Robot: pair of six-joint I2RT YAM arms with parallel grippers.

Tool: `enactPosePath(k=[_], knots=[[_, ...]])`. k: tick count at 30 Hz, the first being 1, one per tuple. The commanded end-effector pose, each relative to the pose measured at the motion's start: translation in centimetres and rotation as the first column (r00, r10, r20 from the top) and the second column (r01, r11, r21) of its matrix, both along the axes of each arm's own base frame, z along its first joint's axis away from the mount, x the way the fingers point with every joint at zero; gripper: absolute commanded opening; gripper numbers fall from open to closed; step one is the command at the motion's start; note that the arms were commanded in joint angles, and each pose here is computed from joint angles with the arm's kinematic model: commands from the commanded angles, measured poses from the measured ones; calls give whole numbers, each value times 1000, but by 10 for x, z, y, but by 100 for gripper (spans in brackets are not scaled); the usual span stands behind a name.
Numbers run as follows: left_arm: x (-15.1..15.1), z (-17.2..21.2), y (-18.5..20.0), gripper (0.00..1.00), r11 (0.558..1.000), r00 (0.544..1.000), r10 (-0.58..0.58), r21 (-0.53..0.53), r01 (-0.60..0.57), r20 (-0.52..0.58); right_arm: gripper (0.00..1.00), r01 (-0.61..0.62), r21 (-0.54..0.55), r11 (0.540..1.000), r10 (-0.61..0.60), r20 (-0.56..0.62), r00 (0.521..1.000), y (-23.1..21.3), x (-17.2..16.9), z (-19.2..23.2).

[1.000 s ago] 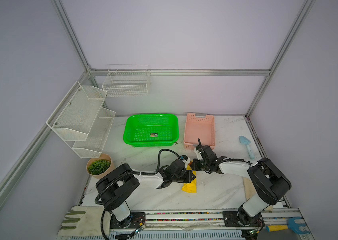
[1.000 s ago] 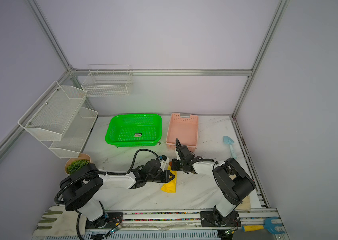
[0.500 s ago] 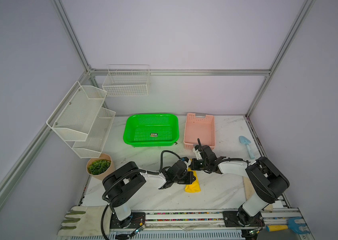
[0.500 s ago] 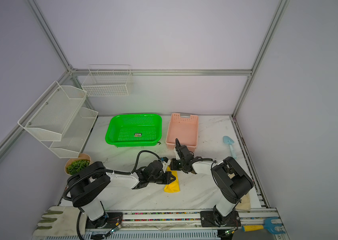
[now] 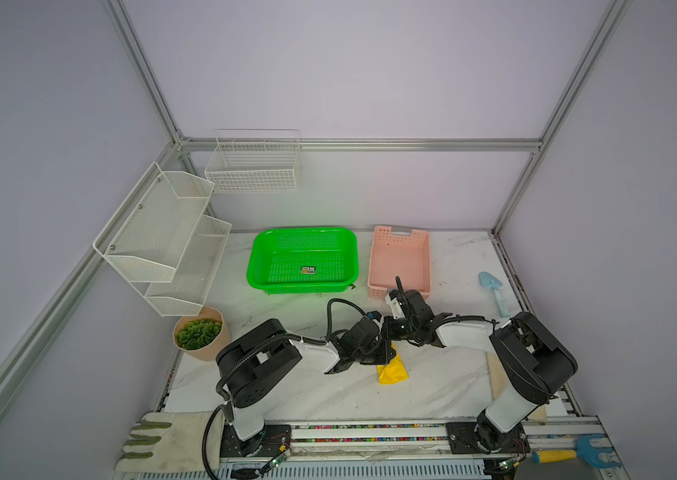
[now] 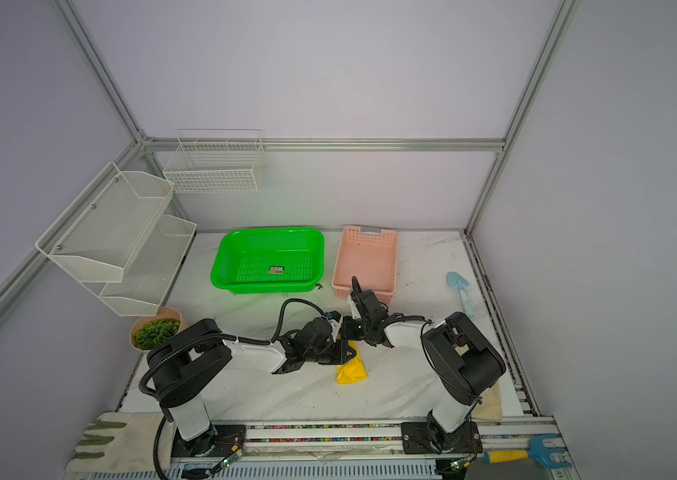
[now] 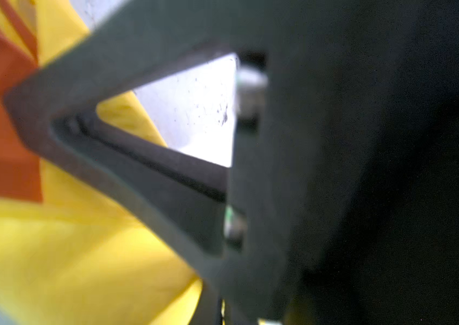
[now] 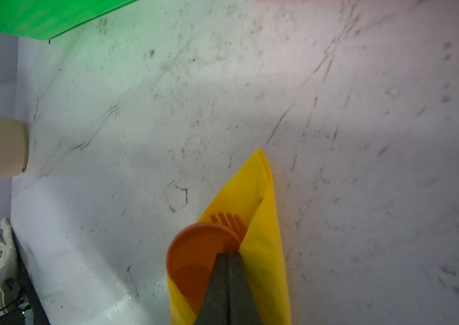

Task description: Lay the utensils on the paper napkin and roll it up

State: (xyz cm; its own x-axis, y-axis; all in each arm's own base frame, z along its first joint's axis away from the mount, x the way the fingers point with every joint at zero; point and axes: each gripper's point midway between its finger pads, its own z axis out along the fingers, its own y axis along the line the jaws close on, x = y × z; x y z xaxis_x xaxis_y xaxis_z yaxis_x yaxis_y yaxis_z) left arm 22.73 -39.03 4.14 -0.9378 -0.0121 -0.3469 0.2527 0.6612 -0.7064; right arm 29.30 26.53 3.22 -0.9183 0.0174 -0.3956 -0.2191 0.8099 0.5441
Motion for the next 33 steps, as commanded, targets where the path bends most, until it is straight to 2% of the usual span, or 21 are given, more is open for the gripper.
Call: enactPosePath(k=[1, 6, 10, 18, 23, 28, 33], knots=[[9, 38, -30, 0, 993, 997, -36, -106, 43, 68, 4, 4, -67, 998, -10, -88, 996, -14, -20, -26], [4, 23, -22, 0, 997, 999, -33, -67, 35, 37, 6, 6, -51, 999, -10, -67, 998, -12, -16, -10], [0, 15, -17, 0, 998, 999, -30, -51, 31, 18, 12, 4, -34, 999, -5, -36, 999, -8, -11, 13], [-4, 1, -8, 0, 999, 1000, -24, -21, 24, -1, 27, 69, 43, 997, -73, 95, 993, -17, -6, 98], [-3, 1, -3, 0, 1000, 1000, -17, -23, 17, 1, 23, 90, 61, 994, -96, 108, 989, -33, -25, 119], [0, 4, 0, 0, 999, 1000, -16, -28, 16, 8, 13, 92, 51, 994, -95, 46, 994, -45, -49, 97], [3, 7, 2, 0, 999, 1000, -14, -37, 14, 13, 11, 59, 53, 997, -59, -1, 998, -47, -66, 79]])
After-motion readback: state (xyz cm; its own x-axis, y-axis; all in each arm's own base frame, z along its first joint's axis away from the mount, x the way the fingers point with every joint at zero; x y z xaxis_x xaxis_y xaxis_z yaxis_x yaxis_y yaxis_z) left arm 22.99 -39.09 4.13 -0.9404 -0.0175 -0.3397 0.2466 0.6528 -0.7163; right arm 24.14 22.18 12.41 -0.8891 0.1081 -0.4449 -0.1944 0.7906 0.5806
